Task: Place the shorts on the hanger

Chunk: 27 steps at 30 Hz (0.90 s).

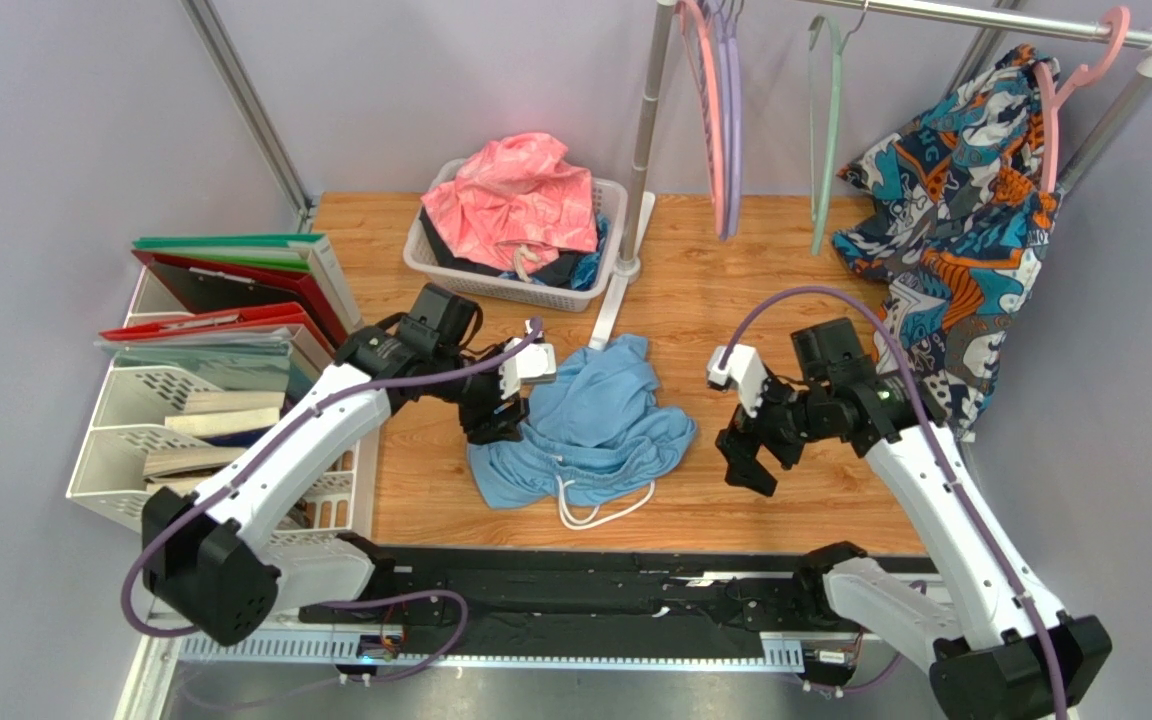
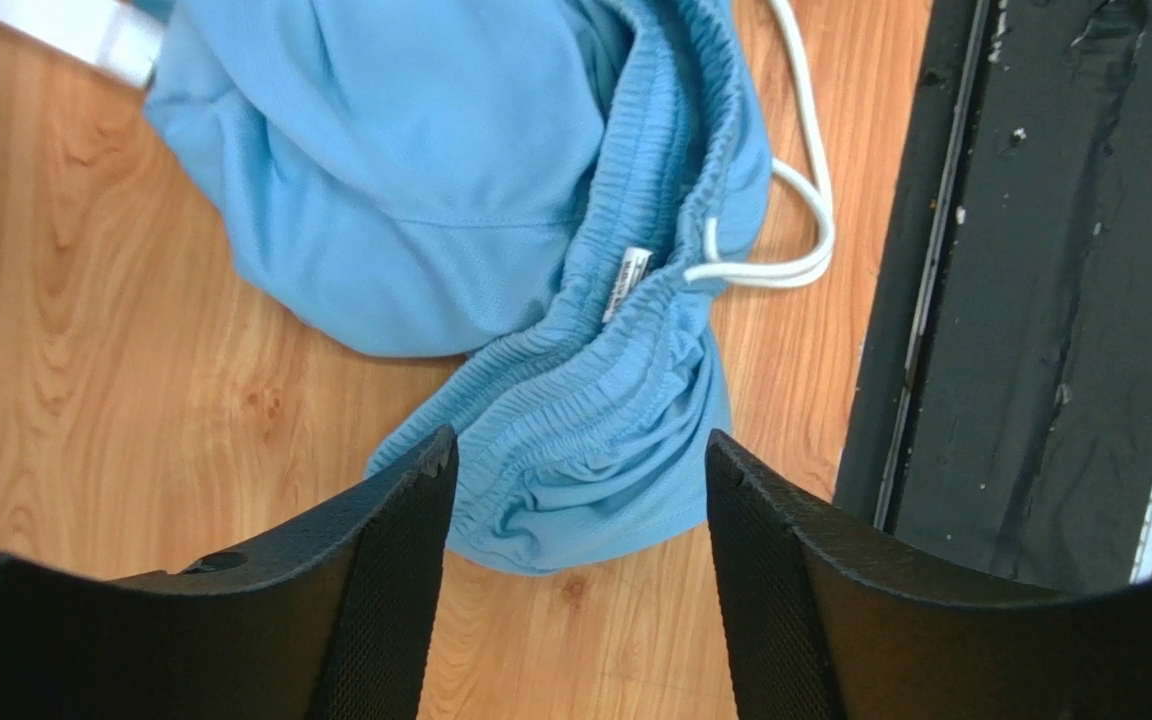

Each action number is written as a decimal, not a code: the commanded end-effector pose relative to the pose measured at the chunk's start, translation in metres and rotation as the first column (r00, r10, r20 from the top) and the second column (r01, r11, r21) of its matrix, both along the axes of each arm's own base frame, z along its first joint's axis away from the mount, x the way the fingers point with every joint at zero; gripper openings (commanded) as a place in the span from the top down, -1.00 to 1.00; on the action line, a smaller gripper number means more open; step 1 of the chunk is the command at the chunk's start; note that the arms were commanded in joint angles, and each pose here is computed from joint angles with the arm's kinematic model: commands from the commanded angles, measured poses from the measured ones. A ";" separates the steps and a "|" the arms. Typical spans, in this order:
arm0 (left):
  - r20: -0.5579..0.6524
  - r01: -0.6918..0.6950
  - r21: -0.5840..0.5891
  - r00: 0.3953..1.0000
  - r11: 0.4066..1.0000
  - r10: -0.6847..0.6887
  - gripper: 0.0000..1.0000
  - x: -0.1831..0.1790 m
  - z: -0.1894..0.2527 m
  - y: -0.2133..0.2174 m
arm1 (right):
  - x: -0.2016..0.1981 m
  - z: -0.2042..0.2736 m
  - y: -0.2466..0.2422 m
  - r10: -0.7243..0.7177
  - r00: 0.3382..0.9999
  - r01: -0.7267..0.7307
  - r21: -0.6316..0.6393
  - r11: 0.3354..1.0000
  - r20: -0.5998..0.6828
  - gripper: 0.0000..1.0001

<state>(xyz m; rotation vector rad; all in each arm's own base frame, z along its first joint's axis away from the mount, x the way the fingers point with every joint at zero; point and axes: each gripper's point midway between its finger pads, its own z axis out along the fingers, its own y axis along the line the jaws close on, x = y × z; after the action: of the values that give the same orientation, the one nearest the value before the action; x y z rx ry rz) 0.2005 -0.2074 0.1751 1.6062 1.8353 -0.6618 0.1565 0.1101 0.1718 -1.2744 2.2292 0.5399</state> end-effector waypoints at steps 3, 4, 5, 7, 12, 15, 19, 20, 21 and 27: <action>-0.056 0.078 0.041 0.996 0.996 -0.075 -0.29 0.019 -0.032 0.009 | 0.029 -0.008 0.039 0.235 0.957 -0.229 -0.053 0.972 0.171 -0.76; -0.066 0.071 0.050 0.996 0.996 -0.067 -0.29 0.023 -0.036 0.010 | 0.036 -0.009 0.048 0.254 0.946 -0.251 -0.041 0.967 0.202 -0.74; -0.076 0.035 0.066 0.997 0.997 -0.030 -0.29 0.034 -0.040 0.017 | 0.037 -0.011 0.056 0.282 0.936 -0.282 -0.033 0.959 0.212 -0.69; -0.167 0.003 0.060 0.986 0.998 0.007 -0.29 0.046 -0.046 0.023 | 0.044 -0.016 0.073 0.321 0.921 -0.331 0.007 0.944 0.218 -0.58; -0.376 -0.032 0.067 0.925 0.997 0.055 -0.49 0.057 -0.058 0.028 | 0.049 -0.035 0.104 0.397 0.899 -0.411 0.042 0.910 0.186 -0.27; -0.403 -0.054 0.076 0.912 0.996 0.080 -0.49 0.060 -0.067 0.029 | 0.047 -0.053 0.115 0.423 0.896 -0.434 0.062 0.899 0.134 -0.19; -0.402 -0.079 0.111 0.908 0.991 0.117 -0.49 0.064 -0.080 0.033 | 0.051 -0.070 0.127 0.419 0.906 -0.423 0.078 0.903 0.069 -0.15; -0.401 -0.079 0.117 0.908 0.990 0.120 -0.49 0.065 -0.083 0.034 | 0.053 -0.074 0.127 0.416 0.908 -0.419 0.072 0.905 0.057 -0.15; -0.407 -0.083 0.125 0.905 0.989 0.127 -0.49 0.064 -0.086 0.035 | 0.055 -0.082 0.126 0.416 0.909 -0.417 0.057 0.907 0.035 -0.16; -0.409 -0.072 0.177 0.902 0.982 0.139 -0.49 0.064 -0.110 0.044 | 0.060 -0.111 0.120 0.428 0.904 -0.428 0.002 0.904 -0.016 -0.21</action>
<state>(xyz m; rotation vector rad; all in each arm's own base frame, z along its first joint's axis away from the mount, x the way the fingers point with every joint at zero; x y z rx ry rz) 0.2638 -0.1651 0.0787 1.5157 2.3182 -0.8816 0.2022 0.2217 0.0640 -1.7652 2.0183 0.7329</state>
